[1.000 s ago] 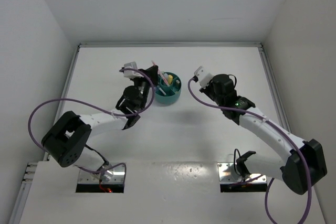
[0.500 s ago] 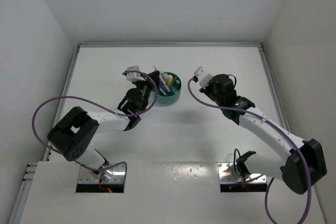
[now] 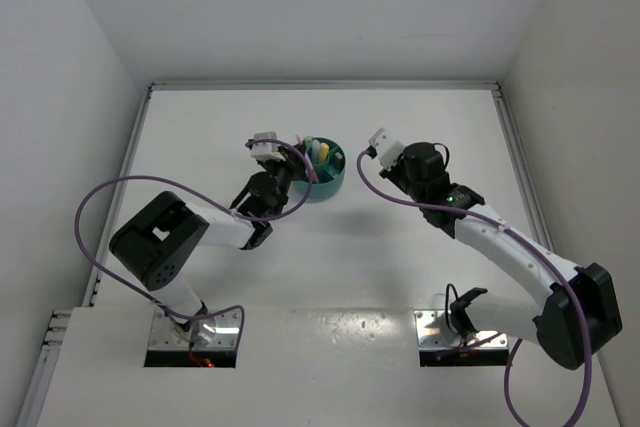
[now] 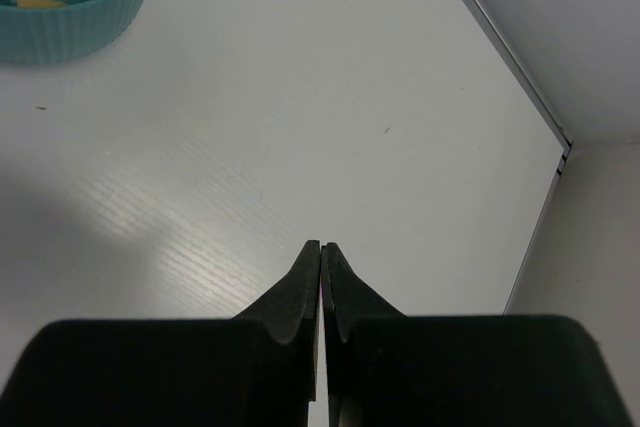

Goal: Sort the stationery into containers
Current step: Place the pen in the storage box.

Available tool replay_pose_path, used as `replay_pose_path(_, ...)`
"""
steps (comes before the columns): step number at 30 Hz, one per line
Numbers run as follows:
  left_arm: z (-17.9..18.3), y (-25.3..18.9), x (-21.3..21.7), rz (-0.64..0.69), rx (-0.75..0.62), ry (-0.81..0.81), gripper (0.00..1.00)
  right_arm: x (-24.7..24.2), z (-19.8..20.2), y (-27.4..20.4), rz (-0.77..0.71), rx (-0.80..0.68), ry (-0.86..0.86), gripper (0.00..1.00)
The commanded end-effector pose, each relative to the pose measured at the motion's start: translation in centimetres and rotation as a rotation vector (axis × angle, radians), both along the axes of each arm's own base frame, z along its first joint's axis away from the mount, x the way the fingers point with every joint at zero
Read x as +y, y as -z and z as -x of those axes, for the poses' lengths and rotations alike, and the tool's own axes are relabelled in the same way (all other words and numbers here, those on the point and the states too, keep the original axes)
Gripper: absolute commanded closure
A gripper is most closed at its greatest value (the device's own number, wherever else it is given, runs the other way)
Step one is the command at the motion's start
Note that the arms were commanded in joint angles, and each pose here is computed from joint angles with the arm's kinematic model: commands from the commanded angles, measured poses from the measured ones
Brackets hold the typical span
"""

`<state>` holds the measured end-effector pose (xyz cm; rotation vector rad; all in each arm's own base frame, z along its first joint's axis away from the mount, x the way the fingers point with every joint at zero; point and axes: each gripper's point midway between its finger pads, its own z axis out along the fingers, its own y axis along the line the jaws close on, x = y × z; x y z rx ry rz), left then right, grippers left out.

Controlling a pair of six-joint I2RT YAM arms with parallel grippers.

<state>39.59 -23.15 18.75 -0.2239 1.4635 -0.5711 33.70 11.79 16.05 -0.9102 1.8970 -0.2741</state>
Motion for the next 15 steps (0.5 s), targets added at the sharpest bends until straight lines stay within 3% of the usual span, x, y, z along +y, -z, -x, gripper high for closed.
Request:
replay_pose_path(1,0.1,-2.1,-0.3,0.007,-0.075,0.02,0.97,0.0,-0.4,-0.4,-0.011,-0.022,0.006,0.99)
replay_pose_path(5,-0.1,-0.9,-0.4,-0.029,-0.027,0.021,0.75,0.0,-0.4,-0.4,-0.011,-0.022,0.006,0.99)
replay_pose_path(6,-0.1,-0.9,-0.4,-0.029,-0.027,0.021,0.61,0.0,-0.4,-0.4,-0.011,-0.022,0.006,0.98)
replay_pose_path(8,0.0,-0.6,-0.6,-0.037,-0.018,0.03,0.58,0.0,-0.4,-0.4,-0.011,-0.022,0.006,0.98)
replay_pose_path(12,0.1,-0.7,-0.7,-0.038,-0.019,0.04,0.4,0.0,-0.4,-0.4,-0.011,-0.022,0.006,0.98)
replay_pose_path(15,0.4,-2.3,-1.1,-0.041,-0.051,0.056,0.34,0.0,-0.4,-0.4,-0.011,-0.022,0.006,0.97)
